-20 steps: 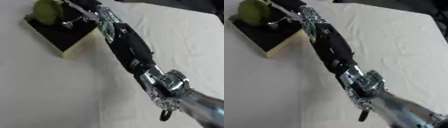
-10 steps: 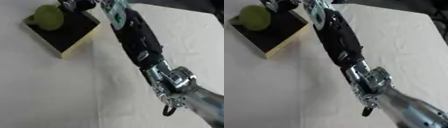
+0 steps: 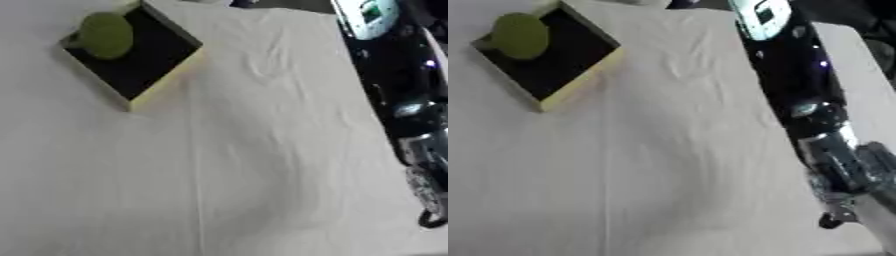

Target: Pick up objects on the table and place them in the box.

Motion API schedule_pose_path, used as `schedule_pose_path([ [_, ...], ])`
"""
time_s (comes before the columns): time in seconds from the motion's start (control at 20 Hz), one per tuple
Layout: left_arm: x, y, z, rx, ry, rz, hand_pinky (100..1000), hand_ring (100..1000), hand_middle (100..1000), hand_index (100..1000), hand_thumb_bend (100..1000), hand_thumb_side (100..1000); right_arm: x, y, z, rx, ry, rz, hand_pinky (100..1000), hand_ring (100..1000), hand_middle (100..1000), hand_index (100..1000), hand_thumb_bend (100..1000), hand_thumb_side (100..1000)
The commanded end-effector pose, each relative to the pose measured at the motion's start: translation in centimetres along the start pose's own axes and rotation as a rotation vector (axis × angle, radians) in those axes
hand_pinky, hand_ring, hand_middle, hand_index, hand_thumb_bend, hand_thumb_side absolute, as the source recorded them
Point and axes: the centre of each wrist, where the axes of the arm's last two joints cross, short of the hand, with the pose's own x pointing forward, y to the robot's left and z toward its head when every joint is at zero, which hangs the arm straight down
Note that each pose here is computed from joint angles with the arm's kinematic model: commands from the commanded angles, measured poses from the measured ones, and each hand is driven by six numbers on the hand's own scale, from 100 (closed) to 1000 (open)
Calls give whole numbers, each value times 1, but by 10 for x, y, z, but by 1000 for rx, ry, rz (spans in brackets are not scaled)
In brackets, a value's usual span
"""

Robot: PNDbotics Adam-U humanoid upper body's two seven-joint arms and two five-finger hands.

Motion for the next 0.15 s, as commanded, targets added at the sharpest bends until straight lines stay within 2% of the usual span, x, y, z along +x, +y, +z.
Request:
schedule_pose_path([
  [0.05,9,6,-7,-15,-27,-47,589,712,603,691,100,530,21,-33,11,-44,-37,15,826,966,773,878,100,100],
  [0.15,9,9,-5,-9,-23,-61,589,713,604,691,100,531,30,-34,22,-52,-15,-12,817,965,756,870,100,100],
])
